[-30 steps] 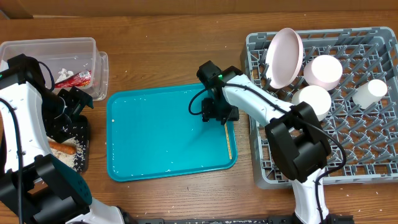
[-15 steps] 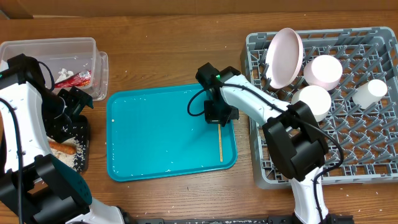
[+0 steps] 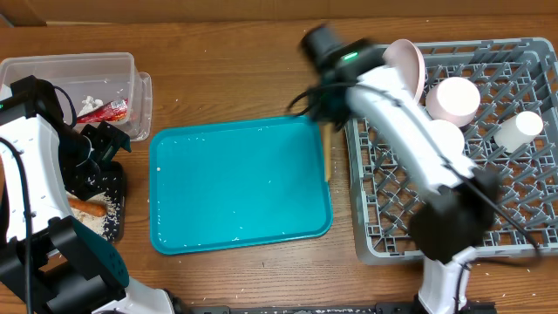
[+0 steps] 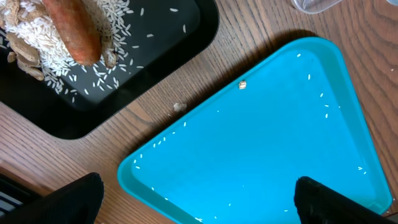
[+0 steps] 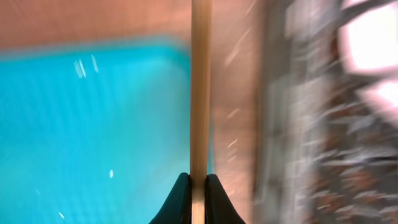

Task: Sort waste into correct bins and load items into the dishwasher
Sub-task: 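Carry the chopstick into the rack and release it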

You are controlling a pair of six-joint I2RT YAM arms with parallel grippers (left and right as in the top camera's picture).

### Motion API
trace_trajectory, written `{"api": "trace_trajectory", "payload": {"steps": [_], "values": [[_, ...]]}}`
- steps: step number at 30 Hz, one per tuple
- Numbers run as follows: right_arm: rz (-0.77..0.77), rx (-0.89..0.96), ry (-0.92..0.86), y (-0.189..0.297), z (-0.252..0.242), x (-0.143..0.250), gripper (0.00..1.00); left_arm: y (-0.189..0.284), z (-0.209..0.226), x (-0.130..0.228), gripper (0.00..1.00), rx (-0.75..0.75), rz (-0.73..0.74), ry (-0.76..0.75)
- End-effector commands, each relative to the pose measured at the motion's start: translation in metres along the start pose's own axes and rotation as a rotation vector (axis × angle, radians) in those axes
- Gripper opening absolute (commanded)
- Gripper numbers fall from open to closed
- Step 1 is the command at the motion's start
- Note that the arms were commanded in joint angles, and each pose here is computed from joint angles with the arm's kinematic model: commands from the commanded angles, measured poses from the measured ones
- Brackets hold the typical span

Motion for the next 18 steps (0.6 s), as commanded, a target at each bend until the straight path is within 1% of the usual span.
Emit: {"api": "trace_trajectory", "payload": {"steps": [1,5,8,13,18], "values": [[-0.152,0.020,0.023,0.045,-0.042,-0.033,0.04,-0.001,0.000,0.001,1.00,0.001,0.006,0.012],[-0.149,-0.052,0.069,0.040,-0.066,-0.052,0.04,-0.001,0.000,0.001,1.00,0.001,0.006,0.012],[-0.139,-0.071,0.046,0.027,-0.080,-0.058,0.04,-0.001,0.000,0.001,1.00,0.001,0.006,0.012],[-0.109,-0.099,0.026,-0.002,-0.083,-0.058,0.04,-0.001,0.000,0.001,1.00,0.001,0.006,0.012],[-0.081,-0.083,0.025,-0.034,-0.086,-0.053,0.09,-0.001,0.000,0.001,1.00,0.001,0.006,0.012]]}}
Point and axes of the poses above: each gripper's point midway between its finger pads, its own y axis back along the fingers, its own z axis along the line the jaws close on, x = y × z, the point moved 1 cm from there along y, back along the fingers, and after that the axes turned 5 degrees about -y, right-handed, at the moved point
